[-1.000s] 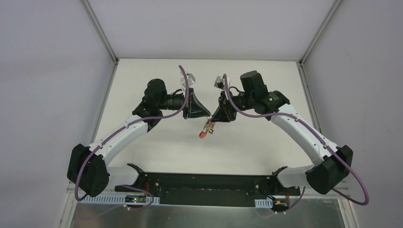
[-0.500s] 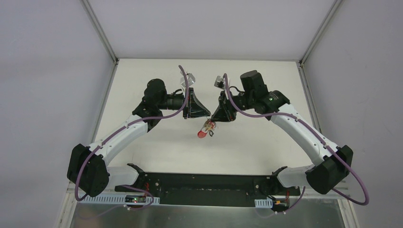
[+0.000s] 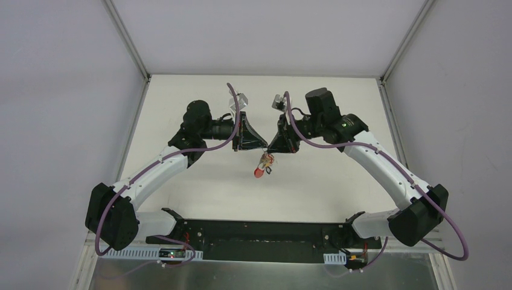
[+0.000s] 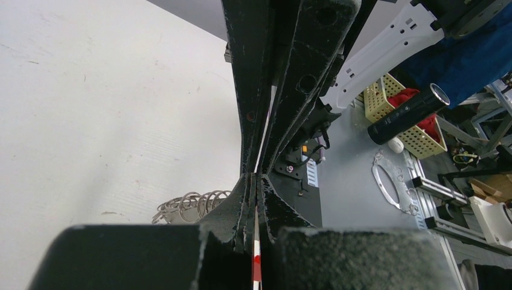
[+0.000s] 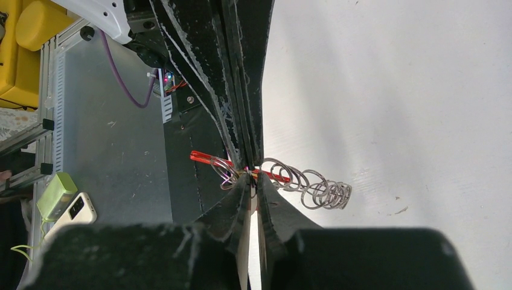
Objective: Put the keys on the keyring
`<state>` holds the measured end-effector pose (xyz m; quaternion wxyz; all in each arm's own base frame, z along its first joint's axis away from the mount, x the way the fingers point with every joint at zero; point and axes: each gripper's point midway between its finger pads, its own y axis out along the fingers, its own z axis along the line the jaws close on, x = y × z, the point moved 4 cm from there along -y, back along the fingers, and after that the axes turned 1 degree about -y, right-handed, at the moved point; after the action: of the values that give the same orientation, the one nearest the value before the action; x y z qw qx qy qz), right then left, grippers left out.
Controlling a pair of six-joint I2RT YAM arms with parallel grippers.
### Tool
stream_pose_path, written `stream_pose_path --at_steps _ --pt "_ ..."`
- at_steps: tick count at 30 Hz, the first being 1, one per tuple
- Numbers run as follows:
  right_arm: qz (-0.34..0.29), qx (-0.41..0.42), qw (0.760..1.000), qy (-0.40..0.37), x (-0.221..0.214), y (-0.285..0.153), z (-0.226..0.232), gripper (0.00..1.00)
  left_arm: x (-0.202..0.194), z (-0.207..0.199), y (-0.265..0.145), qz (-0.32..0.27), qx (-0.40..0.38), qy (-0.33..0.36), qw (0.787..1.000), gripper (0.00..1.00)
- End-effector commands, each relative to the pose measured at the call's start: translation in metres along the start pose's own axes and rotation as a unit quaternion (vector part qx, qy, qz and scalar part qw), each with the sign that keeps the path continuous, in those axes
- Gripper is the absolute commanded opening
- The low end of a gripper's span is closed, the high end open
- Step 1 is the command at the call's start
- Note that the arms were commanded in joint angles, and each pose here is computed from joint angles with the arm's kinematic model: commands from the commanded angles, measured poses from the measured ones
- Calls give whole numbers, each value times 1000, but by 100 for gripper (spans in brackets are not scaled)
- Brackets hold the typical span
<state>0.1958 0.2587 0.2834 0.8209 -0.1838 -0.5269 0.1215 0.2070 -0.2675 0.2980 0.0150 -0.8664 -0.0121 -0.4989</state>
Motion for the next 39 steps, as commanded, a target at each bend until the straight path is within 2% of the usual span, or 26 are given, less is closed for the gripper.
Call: stream_pose_path --at_steps 1,3,8,13,19,24,32,39 --pt "-20 9 1000 -19 14 -3 4 5 11 -11 -1 -14 -27 28 999 0" --pt "-20 8 1000 -21 14 -4 4 0 11 -11 -1 -15 -27 28 999 0" --pt "-17 -3 999 -33 14 -8 5 0 11 -10 -2 -17 -24 35 999 0" --pt "21 -66 995 -71 7 -9 -3 0 8 -2 -6 -23 7 67 997 1" --pt "82 -111 985 -108 1 -2 -3 0 6 12 -13 -8 68 97 993 25" --pt "90 -113 984 -104 7 3 0 0 3 14 -14 -11 70 111 991 37" --pt "82 -101 987 -92 15 8 4 0 -8 17 -12 -9 47 127 991 40" --pt "83 -90 989 -88 13 11 4 0 -11 18 -10 -9 34 138 990 39"
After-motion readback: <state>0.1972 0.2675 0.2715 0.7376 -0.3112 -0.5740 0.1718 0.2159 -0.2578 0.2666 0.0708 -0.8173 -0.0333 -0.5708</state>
